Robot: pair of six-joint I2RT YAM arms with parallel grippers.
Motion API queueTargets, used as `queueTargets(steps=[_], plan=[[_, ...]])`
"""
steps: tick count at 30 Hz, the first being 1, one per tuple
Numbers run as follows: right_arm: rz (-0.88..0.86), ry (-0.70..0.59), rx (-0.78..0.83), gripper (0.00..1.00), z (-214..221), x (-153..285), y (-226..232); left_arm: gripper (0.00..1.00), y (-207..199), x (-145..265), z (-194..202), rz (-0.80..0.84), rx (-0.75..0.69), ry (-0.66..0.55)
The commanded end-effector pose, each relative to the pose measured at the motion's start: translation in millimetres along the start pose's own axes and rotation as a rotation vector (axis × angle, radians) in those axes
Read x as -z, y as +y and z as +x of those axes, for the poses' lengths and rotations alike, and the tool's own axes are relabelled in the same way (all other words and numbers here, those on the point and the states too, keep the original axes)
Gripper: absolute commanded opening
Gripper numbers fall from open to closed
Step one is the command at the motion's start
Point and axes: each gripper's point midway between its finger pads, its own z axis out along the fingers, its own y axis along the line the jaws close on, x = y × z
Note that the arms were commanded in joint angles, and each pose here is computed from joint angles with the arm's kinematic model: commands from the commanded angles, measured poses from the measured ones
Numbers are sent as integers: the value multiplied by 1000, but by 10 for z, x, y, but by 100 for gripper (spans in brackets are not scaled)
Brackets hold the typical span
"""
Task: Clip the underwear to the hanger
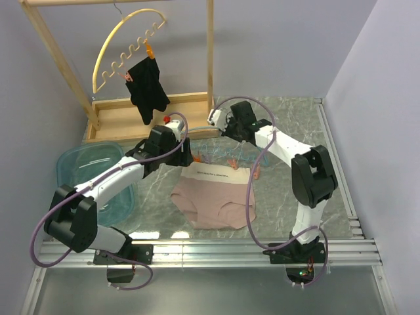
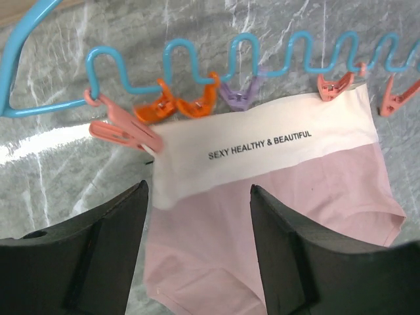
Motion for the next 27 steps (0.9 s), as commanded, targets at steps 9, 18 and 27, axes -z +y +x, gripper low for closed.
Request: queueTargets(steps=[9,18,27], plan=[[107,-100,75,0,-271,-425,-299,68,-105,27,-251,59,-66,-106],[134,-93,104,0,-229,-653,-345,60,-270,-196,74,122,-83,18],[107,-90,-7,45,-263,-407,-357,52,-464,-425,726,168,-198,257]])
